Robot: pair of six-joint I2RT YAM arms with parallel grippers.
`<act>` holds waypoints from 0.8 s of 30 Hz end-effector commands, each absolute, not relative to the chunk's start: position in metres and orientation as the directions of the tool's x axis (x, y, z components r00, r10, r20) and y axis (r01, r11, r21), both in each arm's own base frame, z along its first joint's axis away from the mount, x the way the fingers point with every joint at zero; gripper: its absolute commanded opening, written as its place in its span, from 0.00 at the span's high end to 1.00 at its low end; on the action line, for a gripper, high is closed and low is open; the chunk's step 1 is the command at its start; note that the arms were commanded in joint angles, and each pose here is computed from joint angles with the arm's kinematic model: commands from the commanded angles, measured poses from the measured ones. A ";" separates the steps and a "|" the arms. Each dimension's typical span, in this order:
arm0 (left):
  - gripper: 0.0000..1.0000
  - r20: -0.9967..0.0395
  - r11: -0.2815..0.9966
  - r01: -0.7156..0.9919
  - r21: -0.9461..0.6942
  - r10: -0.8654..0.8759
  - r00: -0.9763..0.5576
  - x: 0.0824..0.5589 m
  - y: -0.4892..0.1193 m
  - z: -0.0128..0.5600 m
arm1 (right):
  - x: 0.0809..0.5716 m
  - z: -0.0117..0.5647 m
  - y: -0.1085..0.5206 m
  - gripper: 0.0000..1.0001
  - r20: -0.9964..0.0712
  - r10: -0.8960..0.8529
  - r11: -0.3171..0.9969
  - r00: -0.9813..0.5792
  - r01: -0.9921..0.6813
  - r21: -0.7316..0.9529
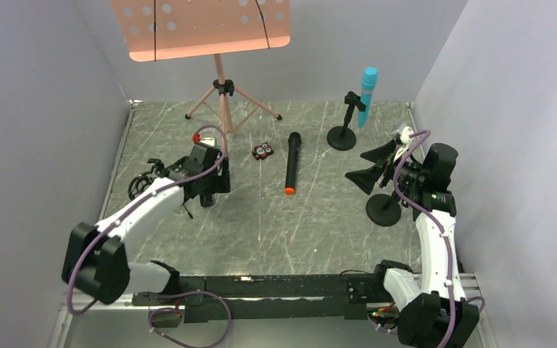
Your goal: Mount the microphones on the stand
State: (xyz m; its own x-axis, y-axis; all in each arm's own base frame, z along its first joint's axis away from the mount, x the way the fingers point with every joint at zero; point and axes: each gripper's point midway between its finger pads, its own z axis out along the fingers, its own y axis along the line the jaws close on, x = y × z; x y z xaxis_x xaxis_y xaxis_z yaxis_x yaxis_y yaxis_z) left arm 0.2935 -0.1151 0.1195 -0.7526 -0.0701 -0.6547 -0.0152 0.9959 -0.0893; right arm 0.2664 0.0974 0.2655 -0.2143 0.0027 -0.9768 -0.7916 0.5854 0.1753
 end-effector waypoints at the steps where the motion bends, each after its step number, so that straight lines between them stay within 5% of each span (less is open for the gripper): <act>1: 0.09 -0.662 0.994 -0.110 -0.023 -0.098 -0.743 0.322 -0.105 0.124 | 0.263 0.277 0.100 0.00 -0.987 0.003 0.569 -0.162 -0.811 0.134; 24: 0.20 -0.471 0.985 -0.155 0.068 -0.106 -0.876 0.349 -0.087 0.038 | 0.265 0.270 0.100 0.00 -0.983 0.013 0.557 -0.183 -0.815 0.160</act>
State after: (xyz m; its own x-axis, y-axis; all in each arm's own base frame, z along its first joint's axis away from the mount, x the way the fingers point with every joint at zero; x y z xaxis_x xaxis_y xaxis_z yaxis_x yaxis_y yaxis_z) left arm 0.3367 -0.0812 0.0347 -0.8822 -0.0959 -0.4610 -0.1569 0.9830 0.0956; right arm 0.2659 0.0986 0.2655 -0.2043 0.0083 -0.9789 -0.7980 0.5778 0.1714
